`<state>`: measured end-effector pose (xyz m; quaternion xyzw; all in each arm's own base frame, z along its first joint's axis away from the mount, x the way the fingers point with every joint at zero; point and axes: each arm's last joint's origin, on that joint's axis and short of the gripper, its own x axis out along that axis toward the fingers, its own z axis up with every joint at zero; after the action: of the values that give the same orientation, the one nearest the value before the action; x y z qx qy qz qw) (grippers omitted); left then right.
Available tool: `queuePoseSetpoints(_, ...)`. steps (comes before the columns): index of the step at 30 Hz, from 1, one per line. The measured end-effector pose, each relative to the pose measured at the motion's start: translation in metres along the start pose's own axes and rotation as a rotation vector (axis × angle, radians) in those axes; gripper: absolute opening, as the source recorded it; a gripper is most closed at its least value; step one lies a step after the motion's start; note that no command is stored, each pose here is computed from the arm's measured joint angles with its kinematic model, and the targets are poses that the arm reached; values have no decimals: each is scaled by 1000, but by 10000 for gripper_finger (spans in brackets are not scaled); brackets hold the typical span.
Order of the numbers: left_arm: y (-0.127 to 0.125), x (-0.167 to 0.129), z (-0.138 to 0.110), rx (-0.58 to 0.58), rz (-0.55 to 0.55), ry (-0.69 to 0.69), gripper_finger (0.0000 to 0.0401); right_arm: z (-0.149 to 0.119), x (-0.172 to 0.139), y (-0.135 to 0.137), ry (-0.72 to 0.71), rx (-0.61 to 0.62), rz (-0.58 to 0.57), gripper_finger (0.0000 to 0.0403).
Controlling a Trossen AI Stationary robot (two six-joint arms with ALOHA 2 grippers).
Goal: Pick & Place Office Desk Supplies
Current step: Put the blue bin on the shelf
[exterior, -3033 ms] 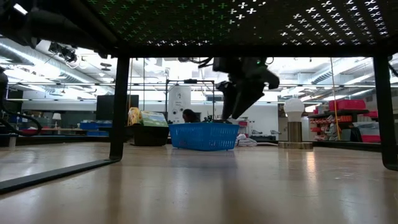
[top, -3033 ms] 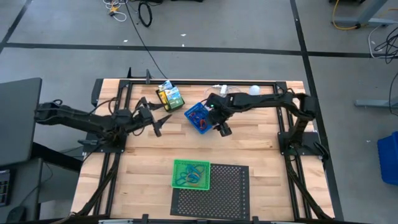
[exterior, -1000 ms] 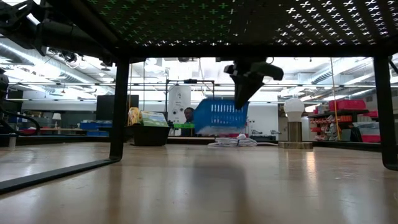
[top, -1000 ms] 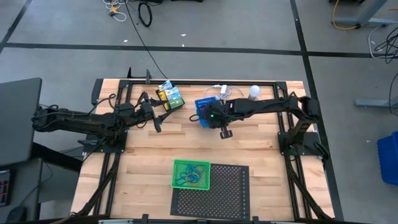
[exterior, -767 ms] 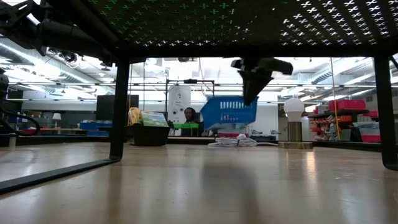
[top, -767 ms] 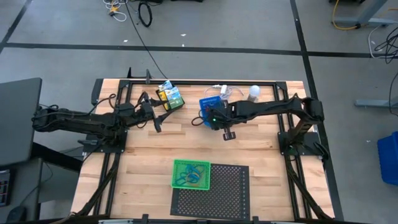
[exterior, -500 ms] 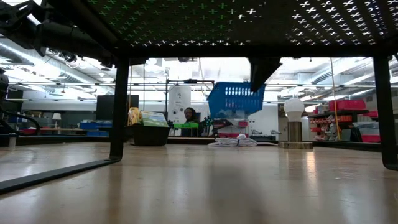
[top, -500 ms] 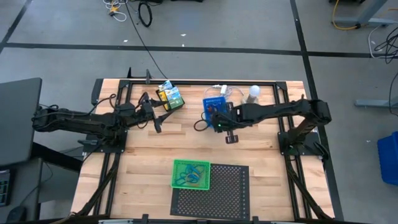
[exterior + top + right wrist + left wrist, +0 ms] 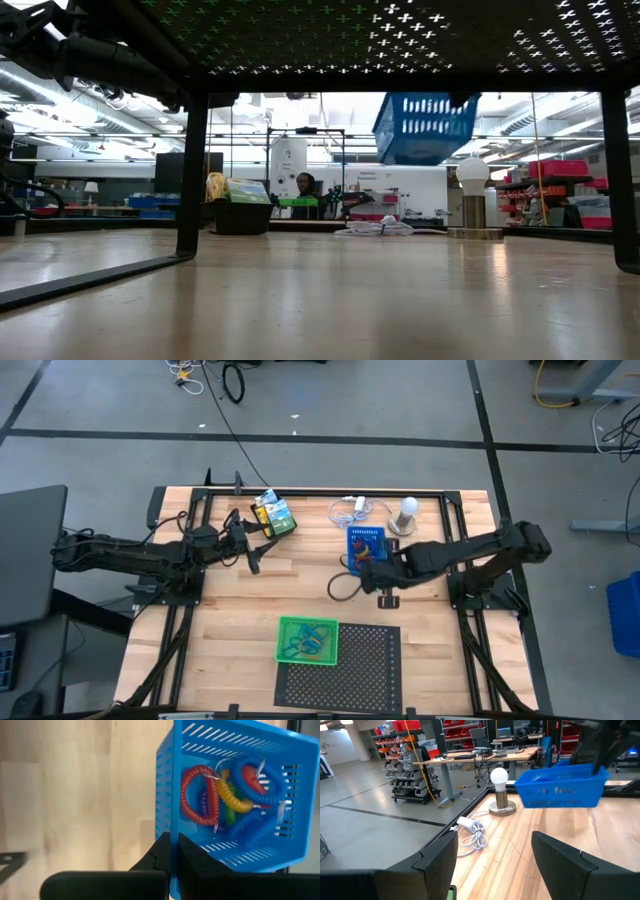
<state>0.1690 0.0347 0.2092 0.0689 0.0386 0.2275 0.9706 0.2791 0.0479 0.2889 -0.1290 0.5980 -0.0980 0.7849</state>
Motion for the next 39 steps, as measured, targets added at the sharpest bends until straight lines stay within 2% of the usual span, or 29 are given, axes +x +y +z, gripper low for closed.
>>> queuePoseSetpoints(10,0,0,-3,9,-4,28,259,-3,-54,29,-73,90,-23,9)
queuePoseSetpoints(15,0,0,-3,12,-5,34,259,-8,-71,42,-95,145,-2,9)
queuePoseSetpoints(20,0,0,-3,20,-4,34,259,-12,-76,61,-93,172,22,9)
queuePoseSetpoints(27,0,0,-3,22,-4,33,259,-13,-75,90,-52,149,19,9)
queuePoseSetpoints(33,0,0,-3,23,-4,33,259,0,-93,110,-25,106,-9,9)
queuePoseSetpoints(39,0,0,-3,23,-4,33,259,14,-104,134,-64,104,35,8)
